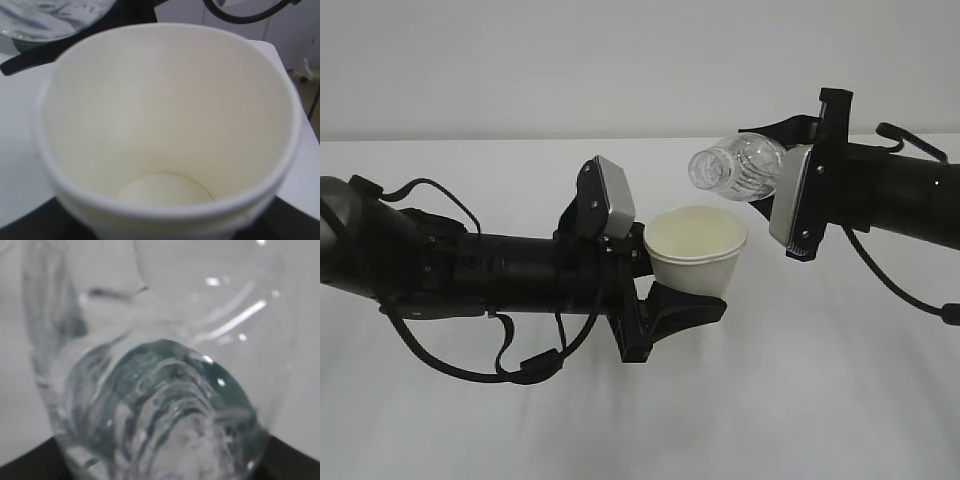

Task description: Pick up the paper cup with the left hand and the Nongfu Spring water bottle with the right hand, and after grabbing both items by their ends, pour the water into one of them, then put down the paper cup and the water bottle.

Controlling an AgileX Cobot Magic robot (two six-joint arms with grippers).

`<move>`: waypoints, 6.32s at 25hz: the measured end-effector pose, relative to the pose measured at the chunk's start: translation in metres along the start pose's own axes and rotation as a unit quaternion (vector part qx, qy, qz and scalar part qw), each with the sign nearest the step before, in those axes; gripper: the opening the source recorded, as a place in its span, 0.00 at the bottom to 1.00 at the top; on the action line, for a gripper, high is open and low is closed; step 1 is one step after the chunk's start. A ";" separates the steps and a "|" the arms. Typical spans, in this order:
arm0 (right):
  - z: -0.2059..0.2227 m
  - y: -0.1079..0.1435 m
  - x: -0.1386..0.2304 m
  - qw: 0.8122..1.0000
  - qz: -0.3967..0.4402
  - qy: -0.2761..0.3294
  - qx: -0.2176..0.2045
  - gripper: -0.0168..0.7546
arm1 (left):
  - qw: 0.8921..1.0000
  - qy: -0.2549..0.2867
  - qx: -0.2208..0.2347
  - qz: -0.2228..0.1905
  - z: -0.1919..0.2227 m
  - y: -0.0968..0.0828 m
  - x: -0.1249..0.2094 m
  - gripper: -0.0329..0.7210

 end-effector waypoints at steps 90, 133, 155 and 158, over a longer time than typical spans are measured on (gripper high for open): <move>-0.001 -0.014 0.000 0.978 -0.202 0.009 0.052 0.60 | 0.998 0.014 0.044 0.033 -0.003 -0.008 0.003 0.62; -0.001 -0.016 -0.002 0.977 -0.203 0.007 0.060 0.60 | 0.998 0.014 0.045 0.033 -0.003 -0.008 0.003 0.62; -0.001 -0.017 -0.002 0.977 -0.203 0.005 0.064 0.60 | 0.998 0.014 0.045 0.033 -0.003 -0.008 0.003 0.61; -0.001 -0.017 -0.002 0.977 -0.203 0.005 0.064 0.60 | 0.998 0.014 0.045 0.033 -0.003 -0.008 0.003 0.61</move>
Point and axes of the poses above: a point on each arm's last joint axis where the gripper is mounted, z pointing out along that axis toward the gripper, y along the wrist's bending axis when the last joint is at zero, x = y × z, the point moved 4 cm from there along z, pointing out along that axis toward the gripper, and after that the axes turned 10 degrees about -z, right-handed, at the moved point
